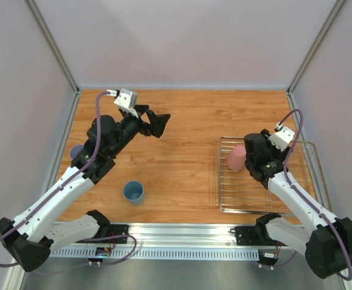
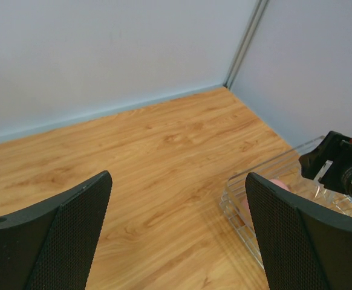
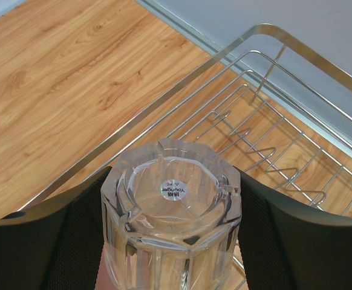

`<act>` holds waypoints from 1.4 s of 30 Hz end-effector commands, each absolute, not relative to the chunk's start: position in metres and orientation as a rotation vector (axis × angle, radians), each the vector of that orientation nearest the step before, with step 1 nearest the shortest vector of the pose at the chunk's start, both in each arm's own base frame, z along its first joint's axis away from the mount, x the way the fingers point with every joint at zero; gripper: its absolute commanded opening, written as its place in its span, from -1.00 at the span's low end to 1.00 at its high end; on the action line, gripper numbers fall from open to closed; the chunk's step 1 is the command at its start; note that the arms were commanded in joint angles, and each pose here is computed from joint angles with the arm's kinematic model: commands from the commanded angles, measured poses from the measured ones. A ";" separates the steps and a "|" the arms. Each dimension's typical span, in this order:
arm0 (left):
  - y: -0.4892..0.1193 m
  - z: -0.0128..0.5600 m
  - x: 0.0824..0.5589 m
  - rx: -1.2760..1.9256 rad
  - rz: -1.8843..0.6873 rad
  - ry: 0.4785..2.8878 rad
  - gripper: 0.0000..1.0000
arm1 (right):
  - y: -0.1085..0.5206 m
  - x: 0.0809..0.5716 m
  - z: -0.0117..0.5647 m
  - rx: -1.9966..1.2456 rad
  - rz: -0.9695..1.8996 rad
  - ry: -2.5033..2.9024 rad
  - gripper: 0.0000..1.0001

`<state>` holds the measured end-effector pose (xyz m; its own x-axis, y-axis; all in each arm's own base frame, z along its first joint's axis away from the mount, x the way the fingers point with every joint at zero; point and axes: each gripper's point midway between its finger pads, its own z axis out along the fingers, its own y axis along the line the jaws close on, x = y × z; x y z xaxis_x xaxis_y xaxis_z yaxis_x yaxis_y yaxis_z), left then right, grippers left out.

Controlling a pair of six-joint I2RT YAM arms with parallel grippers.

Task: Load the cups into the dish rack

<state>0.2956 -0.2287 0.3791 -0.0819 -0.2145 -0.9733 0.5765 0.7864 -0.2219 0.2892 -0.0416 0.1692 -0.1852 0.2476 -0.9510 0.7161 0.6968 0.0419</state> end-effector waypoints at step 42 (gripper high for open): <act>-0.223 0.383 0.296 0.284 -0.661 1.491 1.00 | -0.033 0.296 0.182 0.929 -0.814 1.427 -0.40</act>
<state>0.2954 -0.2225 0.3742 -0.0801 -0.2151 -0.9733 0.5544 0.8019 -0.2228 0.3041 -0.0230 0.1357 -0.0792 0.2046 -0.9756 0.9128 0.4082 0.0116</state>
